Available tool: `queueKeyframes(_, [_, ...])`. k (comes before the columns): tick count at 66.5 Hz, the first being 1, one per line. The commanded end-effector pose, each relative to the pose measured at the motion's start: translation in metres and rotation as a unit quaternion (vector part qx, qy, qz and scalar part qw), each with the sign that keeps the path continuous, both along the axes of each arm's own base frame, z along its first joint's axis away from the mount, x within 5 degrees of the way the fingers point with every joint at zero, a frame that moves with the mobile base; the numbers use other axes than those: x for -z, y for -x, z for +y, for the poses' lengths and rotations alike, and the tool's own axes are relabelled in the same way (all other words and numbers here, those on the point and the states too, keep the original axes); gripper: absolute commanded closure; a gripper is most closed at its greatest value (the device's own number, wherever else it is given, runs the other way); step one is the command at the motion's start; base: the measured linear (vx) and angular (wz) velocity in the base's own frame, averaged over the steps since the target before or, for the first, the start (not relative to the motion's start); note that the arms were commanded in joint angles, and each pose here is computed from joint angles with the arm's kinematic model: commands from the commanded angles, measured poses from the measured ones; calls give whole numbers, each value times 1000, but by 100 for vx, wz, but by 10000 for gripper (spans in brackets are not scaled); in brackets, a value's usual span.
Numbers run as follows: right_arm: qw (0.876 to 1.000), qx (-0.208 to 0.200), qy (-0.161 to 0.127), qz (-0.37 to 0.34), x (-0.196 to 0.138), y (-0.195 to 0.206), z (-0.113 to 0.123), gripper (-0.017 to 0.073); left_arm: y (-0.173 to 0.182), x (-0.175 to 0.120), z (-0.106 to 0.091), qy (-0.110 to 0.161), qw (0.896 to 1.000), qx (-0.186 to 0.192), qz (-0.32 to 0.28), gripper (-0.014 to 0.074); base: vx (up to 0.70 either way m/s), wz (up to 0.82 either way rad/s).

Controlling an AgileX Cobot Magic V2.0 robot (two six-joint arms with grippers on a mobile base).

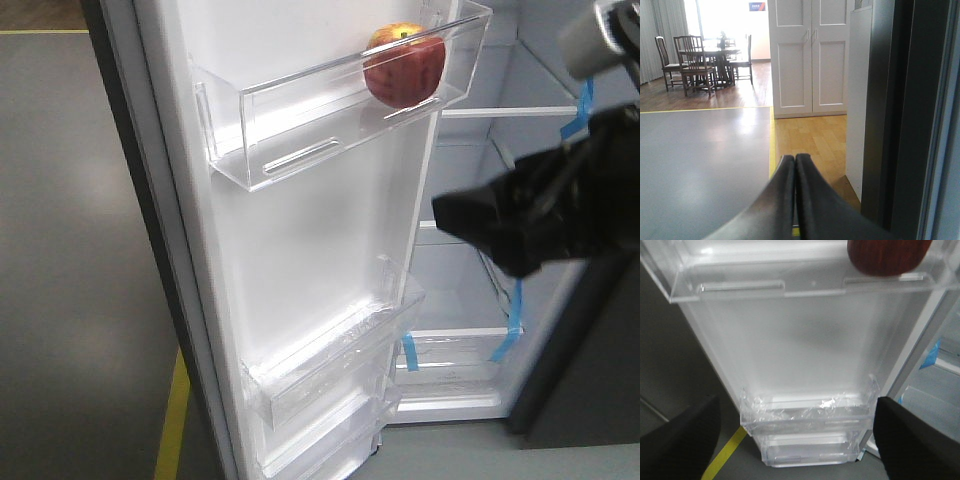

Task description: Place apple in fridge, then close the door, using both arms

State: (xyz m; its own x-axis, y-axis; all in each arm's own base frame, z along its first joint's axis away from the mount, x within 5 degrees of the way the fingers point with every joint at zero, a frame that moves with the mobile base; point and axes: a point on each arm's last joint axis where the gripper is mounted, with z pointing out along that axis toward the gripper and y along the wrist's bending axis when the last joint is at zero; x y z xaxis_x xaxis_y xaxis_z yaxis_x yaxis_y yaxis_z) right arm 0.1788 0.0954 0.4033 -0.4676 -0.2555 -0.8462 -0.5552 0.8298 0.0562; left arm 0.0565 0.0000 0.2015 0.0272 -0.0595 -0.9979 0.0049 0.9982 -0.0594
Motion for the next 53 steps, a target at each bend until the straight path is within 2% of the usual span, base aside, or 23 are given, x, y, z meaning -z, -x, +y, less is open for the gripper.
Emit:
queueKeyframes(1, [999,10,-27,-33,1,23,-11,-34,3,-14,-1,5,998,5,-55,600,0,0])
queueKeyframes(26, [999,7,-26,43,59,110,-44,-34,3,-14,-1,5,998,5,-55,600,0,0])
queueKeyframes(39, [997,6,-24,73,81,136,-54,-34,3,-14,-1,5,998,5,-55,600,0,0])
queueKeyframes(53, [994,-9,-10,112,102,153,-59,-34,3,-14,-1,5,998,5,-55,600,0,0])
